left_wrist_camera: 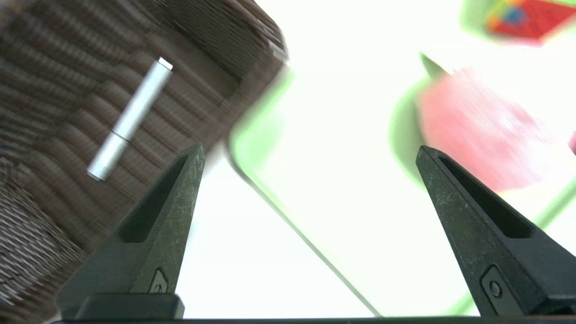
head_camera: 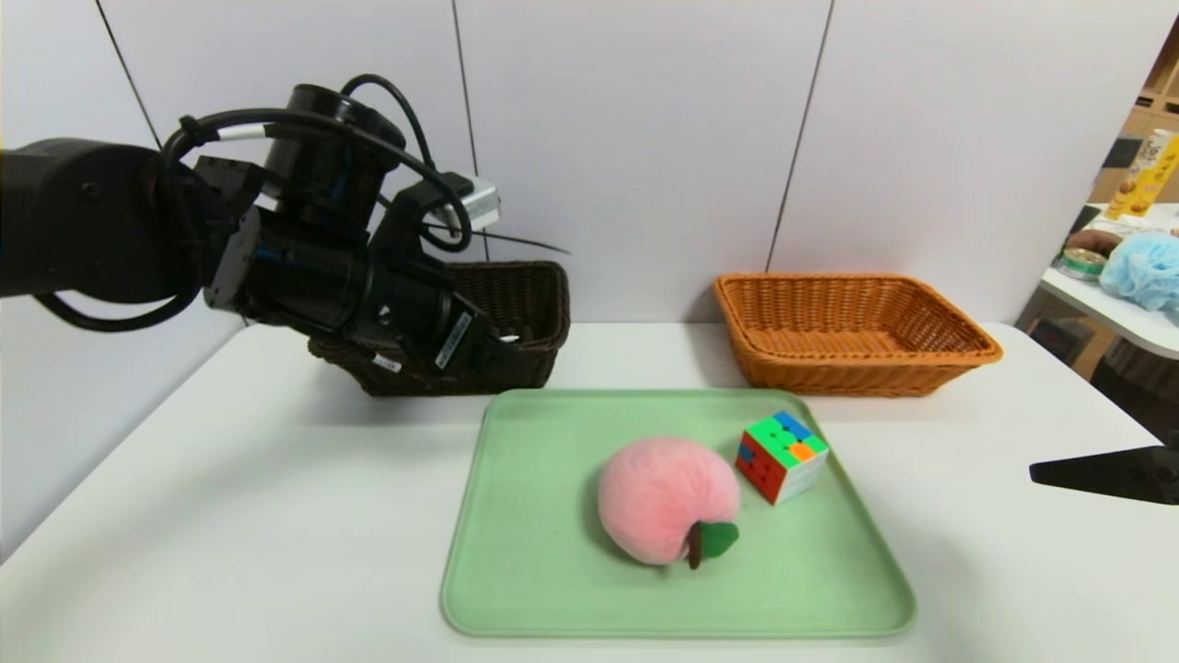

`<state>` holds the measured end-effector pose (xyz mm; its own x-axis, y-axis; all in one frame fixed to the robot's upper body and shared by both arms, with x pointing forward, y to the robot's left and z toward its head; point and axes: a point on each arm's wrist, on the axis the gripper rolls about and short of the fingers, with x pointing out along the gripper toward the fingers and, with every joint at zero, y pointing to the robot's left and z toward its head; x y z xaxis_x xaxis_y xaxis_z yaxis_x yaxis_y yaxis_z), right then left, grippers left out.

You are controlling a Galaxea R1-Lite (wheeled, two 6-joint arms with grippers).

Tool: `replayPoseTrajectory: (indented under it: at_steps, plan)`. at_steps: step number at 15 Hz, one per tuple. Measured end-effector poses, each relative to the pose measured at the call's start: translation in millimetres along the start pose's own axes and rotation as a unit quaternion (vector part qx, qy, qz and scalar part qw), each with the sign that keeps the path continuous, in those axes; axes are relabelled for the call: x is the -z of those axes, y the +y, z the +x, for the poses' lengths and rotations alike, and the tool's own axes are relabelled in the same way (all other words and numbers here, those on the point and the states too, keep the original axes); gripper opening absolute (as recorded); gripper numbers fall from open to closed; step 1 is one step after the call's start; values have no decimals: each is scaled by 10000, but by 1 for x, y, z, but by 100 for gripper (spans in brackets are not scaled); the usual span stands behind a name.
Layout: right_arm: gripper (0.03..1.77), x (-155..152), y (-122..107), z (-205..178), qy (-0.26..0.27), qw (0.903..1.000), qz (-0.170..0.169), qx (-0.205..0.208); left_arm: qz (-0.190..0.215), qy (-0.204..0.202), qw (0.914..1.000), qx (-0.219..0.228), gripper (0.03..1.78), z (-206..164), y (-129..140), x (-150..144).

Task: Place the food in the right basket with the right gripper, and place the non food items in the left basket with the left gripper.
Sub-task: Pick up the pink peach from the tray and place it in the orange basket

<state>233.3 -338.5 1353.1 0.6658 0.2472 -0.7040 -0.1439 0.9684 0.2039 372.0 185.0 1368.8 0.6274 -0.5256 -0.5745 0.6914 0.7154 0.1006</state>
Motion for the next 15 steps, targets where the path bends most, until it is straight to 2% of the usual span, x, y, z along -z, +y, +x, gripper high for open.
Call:
replayPoseTrajectory:
  at_steps: [4, 8, 12, 15]
  plan:
    - [170, 3, 0, 1, 23, 10000, -13, -63, 122, 162, 9998, -67, 167, -28, -35, 28]
    - [170, 3, 3, 2, 32, 9998, -102, -148, 103, 115, 9999, 54, 168, -48, -51, 43]
    - [170, -2, 22, 5, 82, 9959, -707, -558, 30, 93, 9998, -200, 169, -66, -55, 63]
    - [170, -15, 42, 11, 74, 9886, -1157, -963, 15, -129, 9988, -479, 169, -69, -57, 78]
